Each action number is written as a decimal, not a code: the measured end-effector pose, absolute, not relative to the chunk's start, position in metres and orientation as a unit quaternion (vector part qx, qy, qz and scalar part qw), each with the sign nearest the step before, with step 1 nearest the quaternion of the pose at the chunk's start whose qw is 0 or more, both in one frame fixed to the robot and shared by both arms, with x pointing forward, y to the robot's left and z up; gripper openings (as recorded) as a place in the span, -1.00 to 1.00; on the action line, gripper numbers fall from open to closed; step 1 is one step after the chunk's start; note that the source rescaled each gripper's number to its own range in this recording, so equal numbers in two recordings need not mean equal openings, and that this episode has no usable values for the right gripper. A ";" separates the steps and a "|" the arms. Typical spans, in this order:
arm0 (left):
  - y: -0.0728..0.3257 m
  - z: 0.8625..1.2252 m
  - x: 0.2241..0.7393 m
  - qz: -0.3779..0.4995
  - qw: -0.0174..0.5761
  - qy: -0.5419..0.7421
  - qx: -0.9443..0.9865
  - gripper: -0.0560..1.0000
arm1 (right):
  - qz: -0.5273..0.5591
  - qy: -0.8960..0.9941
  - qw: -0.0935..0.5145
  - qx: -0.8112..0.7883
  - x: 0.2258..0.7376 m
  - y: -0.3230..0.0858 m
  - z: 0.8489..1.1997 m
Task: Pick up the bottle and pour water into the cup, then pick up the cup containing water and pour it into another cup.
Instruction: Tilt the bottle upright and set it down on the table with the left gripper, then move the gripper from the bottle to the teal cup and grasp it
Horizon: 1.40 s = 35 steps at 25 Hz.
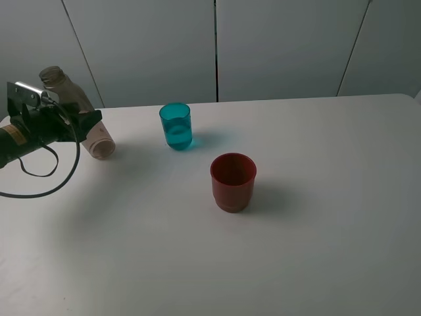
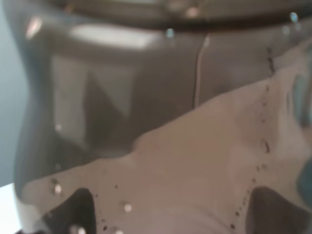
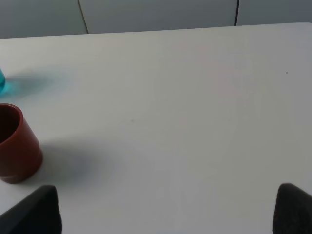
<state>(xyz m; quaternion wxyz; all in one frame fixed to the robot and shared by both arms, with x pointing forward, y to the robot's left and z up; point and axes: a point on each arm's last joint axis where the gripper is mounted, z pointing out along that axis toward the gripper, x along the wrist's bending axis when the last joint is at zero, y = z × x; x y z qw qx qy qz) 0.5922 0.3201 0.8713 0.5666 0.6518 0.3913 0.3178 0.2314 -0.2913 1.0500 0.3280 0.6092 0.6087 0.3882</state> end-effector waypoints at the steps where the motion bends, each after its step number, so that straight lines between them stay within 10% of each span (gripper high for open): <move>1: 0.320 0.871 0.592 0.318 0.567 0.391 0.652 -0.87 | 0.388 0.609 0.328 0.609 0.231 -0.291 1.050; 10: 0.320 0.870 0.592 0.315 0.563 0.396 0.654 -0.78 | 0.387 0.611 0.329 0.607 0.231 -0.291 1.050; 13: 0.320 0.870 0.592 0.312 0.566 0.400 0.650 0.59 | 0.388 0.609 0.328 0.609 0.231 -0.291 1.050; 15: 0.320 0.870 0.592 0.311 0.566 0.400 0.650 0.89 | 0.388 0.609 0.328 0.609 0.231 -0.291 1.050; 35: 0.304 1.011 0.575 0.387 0.630 0.316 0.594 0.96 | 0.388 0.609 0.328 0.609 0.231 -0.291 1.050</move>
